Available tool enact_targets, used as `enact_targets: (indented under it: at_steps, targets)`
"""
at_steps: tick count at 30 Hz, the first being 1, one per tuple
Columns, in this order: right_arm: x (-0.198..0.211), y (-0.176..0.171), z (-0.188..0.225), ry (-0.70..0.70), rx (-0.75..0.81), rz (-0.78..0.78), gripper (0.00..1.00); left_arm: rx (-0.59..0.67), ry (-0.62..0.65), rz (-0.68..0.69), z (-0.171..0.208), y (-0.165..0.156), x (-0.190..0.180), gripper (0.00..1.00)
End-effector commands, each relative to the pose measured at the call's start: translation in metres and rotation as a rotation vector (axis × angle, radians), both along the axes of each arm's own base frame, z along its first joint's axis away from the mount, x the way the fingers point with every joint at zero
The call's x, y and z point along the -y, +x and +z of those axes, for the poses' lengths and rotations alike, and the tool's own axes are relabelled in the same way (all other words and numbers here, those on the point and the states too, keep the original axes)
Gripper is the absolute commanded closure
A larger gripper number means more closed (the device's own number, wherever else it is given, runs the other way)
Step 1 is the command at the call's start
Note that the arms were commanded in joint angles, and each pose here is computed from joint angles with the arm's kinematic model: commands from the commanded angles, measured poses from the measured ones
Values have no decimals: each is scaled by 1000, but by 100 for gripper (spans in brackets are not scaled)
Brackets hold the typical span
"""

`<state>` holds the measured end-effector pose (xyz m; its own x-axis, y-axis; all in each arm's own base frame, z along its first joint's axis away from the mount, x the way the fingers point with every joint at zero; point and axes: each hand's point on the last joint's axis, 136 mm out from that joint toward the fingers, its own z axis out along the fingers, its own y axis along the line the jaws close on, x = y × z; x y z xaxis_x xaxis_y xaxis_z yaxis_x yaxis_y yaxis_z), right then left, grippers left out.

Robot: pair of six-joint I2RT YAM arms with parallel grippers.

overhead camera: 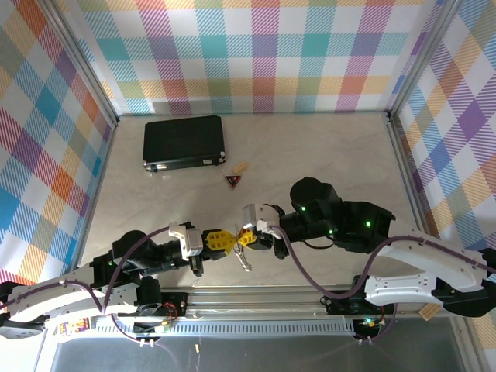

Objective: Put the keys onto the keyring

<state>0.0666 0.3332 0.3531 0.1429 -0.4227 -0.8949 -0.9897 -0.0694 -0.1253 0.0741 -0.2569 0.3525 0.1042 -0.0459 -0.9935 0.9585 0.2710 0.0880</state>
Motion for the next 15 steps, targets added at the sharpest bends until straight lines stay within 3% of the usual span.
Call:
enact_targets:
  at_steps: [1, 6, 12, 15]
  targets:
    - [1, 8, -1, -78, 66, -8, 100, 24, 80, 84, 0, 12, -8, 89]
    - [-2, 8, -9, -149, 69, 21, 100, 34, 246, 127, -18, 20, -10, 86]
    - [-4, 2, -12, -177, 52, 62, 100, 45, 334, 151, -26, 27, -7, 87]
    - [-6, 0, -14, -188, 44, 76, 100, 47, 325, 155, -26, 28, -4, 96]
